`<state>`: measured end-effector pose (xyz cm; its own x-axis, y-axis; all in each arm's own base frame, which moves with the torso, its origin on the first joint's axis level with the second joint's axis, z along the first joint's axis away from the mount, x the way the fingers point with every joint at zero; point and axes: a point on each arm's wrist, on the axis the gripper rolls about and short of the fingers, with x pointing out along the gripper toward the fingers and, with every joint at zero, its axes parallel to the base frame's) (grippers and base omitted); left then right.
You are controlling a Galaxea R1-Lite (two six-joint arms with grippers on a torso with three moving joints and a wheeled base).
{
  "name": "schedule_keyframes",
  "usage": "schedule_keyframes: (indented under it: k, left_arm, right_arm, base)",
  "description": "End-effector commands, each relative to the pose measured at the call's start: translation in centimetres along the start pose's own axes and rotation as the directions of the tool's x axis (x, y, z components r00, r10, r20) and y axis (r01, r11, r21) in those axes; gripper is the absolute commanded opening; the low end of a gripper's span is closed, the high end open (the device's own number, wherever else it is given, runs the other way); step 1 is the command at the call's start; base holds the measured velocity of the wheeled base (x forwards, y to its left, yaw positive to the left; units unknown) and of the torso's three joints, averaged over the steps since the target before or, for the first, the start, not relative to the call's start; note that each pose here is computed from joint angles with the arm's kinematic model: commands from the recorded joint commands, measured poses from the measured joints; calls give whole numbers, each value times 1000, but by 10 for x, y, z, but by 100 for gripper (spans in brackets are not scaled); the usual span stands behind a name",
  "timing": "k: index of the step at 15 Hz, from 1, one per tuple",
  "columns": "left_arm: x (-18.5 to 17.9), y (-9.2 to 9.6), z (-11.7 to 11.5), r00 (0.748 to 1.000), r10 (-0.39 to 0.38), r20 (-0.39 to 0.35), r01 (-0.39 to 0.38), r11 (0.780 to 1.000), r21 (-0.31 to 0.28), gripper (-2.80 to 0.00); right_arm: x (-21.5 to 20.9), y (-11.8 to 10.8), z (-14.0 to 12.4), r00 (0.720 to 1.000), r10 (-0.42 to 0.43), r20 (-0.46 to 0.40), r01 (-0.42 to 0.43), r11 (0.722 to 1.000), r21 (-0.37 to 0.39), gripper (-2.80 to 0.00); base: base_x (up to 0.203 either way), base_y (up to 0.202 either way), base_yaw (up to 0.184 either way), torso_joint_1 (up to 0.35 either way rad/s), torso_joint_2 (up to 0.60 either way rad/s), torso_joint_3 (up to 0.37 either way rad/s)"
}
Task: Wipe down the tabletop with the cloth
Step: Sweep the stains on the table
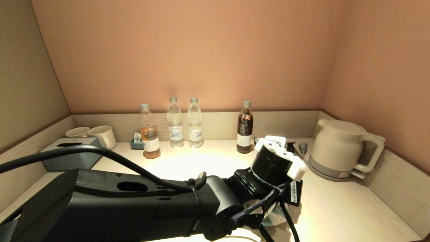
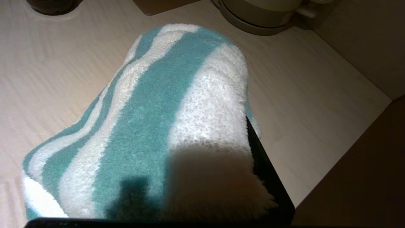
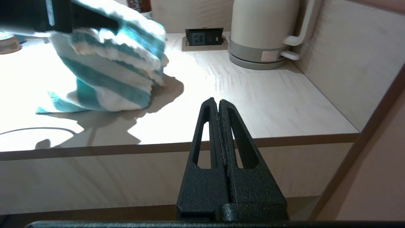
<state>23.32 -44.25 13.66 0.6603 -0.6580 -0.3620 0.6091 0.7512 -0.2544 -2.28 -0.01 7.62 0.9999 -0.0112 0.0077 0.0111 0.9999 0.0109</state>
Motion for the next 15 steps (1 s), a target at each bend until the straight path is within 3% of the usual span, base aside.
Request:
schedule_keyframes:
  k: [1, 2, 3, 4, 8, 15]
  left_arm:
    - [4, 4, -6, 1000, 14, -12, -14, 1000, 0, -280]
    - [15, 21, -12, 997, 66, -30, -66, 998, -4, -280]
    - [29, 51, -17, 988, 146, -47, -147, 989, -15, -280]
    - [37, 66, -25, 979, 191, -68, -192, 981, -16, -280]
    - [56, 102, -49, 953, 272, -133, -279, 959, -37, -280]
    - [70, 114, -69, 934, 306, -186, -312, 950, 0, -280]
  right_arm:
    - [0, 0, 0, 1000, -1, 0, 1, 1000, 0, -280]
    - [0, 0, 0, 1000, -1, 0, 1, 1000, 0, -280]
    - [0, 0, 0, 1000, 0, 0, 0, 1000, 0, -280]
    - [0, 0, 0, 1000, -1, 0, 1, 1000, 0, -280]
    - [0, 0, 0, 1000, 0, 0, 0, 1000, 0, -280]
    - [0, 0, 0, 1000, -1, 0, 1, 1000, 0, -280]
  base:
    - [0, 0, 0, 0, 0, 0]
    - [0, 0, 0, 0, 0, 0]
    - [0, 0, 0, 0, 0, 0]
    - [0, 0, 0, 0, 0, 0]
    - [0, 0, 0, 0, 0, 0]
    - [0, 0, 0, 0, 0, 0]
